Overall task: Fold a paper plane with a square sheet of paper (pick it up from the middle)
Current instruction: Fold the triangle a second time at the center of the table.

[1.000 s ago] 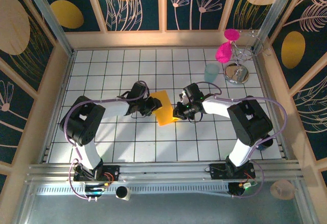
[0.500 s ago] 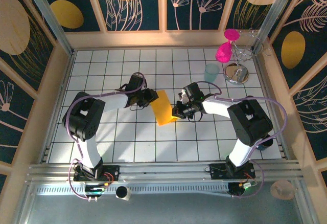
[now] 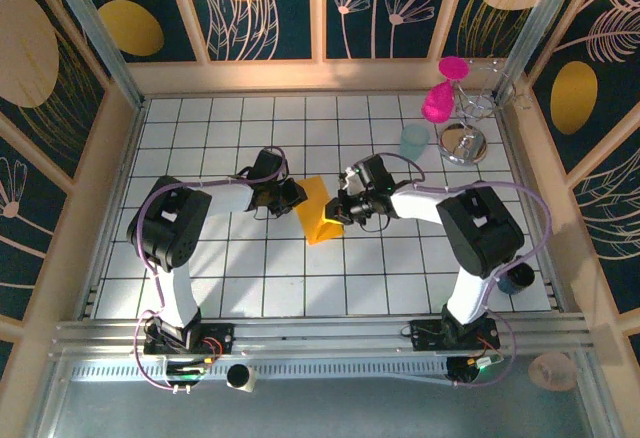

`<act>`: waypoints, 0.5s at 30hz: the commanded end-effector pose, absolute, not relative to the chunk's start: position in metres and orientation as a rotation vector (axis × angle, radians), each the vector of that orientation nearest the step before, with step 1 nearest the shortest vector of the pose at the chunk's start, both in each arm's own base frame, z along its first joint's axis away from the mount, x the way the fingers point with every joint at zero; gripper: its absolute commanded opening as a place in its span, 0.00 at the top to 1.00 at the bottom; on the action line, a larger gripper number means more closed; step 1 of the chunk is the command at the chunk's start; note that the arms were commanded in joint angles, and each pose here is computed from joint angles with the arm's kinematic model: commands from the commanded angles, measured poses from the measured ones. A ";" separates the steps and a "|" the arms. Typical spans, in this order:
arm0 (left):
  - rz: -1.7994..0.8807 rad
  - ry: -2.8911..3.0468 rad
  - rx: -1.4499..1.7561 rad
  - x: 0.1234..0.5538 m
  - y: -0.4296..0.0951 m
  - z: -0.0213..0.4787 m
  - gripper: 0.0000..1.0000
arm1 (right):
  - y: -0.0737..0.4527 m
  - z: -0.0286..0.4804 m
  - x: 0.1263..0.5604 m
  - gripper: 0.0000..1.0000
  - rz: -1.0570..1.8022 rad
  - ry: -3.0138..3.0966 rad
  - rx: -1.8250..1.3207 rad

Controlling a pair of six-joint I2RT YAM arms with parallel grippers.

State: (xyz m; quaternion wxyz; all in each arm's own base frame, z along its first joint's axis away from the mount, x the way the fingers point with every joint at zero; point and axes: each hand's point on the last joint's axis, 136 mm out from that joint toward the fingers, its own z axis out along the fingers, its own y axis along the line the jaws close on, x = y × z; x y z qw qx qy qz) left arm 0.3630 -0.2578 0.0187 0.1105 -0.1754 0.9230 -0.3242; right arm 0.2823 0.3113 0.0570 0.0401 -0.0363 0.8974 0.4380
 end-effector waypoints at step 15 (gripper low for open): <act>-0.907 2.744 -0.512 0.359 -0.253 0.009 0.83 | 0.353 0.049 0.306 1.00 1.339 2.718 -0.148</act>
